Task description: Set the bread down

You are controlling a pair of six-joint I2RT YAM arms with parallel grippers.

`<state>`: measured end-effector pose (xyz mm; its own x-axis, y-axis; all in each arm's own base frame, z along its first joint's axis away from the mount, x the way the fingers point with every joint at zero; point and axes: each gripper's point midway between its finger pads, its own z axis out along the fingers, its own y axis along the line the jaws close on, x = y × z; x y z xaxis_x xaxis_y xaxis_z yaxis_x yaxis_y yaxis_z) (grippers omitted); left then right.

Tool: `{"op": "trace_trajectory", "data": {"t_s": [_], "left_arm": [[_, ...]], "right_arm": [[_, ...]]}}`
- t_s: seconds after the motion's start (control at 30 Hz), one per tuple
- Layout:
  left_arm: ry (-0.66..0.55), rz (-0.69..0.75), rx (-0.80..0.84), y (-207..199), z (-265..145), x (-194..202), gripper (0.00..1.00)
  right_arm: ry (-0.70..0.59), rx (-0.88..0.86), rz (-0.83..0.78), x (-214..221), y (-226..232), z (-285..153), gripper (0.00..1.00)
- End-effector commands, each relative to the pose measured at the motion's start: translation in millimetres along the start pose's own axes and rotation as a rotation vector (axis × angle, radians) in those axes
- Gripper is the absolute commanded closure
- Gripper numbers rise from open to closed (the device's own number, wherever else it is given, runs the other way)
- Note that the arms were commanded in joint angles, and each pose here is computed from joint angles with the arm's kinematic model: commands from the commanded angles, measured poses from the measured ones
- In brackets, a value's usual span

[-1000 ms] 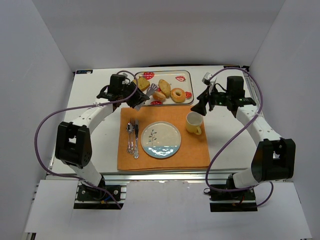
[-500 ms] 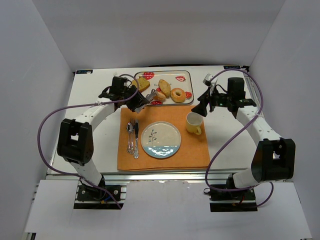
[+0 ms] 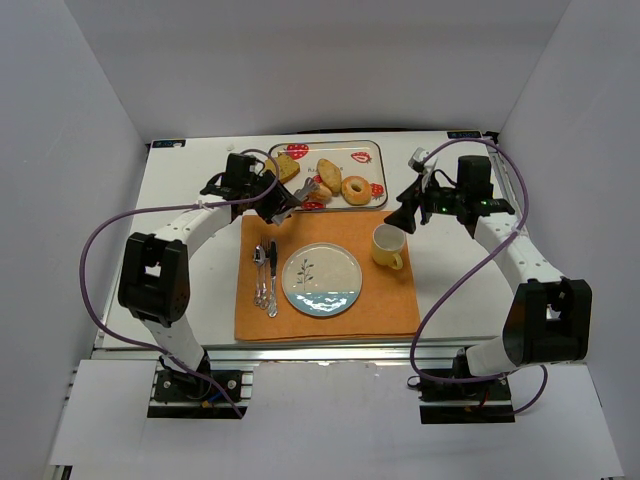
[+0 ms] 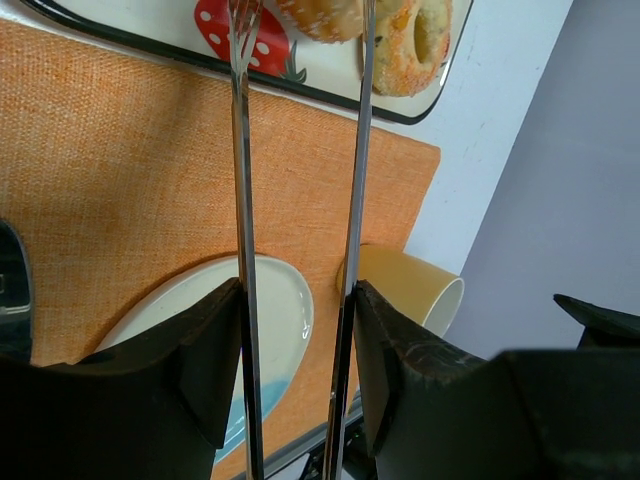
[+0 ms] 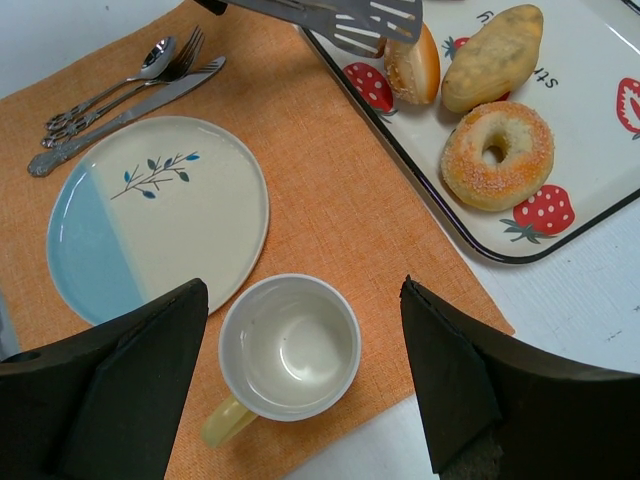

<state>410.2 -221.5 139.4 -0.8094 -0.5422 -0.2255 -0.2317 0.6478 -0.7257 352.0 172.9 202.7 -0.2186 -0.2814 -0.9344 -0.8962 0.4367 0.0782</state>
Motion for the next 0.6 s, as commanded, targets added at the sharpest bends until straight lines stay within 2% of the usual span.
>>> {"op": "trace_trajectory", "data": {"t_s": [0.0, 0.57], "left_arm": [[-0.036, 0.016, 0.103, -34.5, -11.4, -11.2, 0.44], [-0.003, -0.028, 0.132, -34.8, -5.9, -4.5, 0.44]], "right_arm": [[-0.033, -0.006, -0.025, -8.1, 4.9, -5.3, 0.18], [-0.039, -0.012, -0.021, -8.1, 6.2, -6.9, 0.18]]}}
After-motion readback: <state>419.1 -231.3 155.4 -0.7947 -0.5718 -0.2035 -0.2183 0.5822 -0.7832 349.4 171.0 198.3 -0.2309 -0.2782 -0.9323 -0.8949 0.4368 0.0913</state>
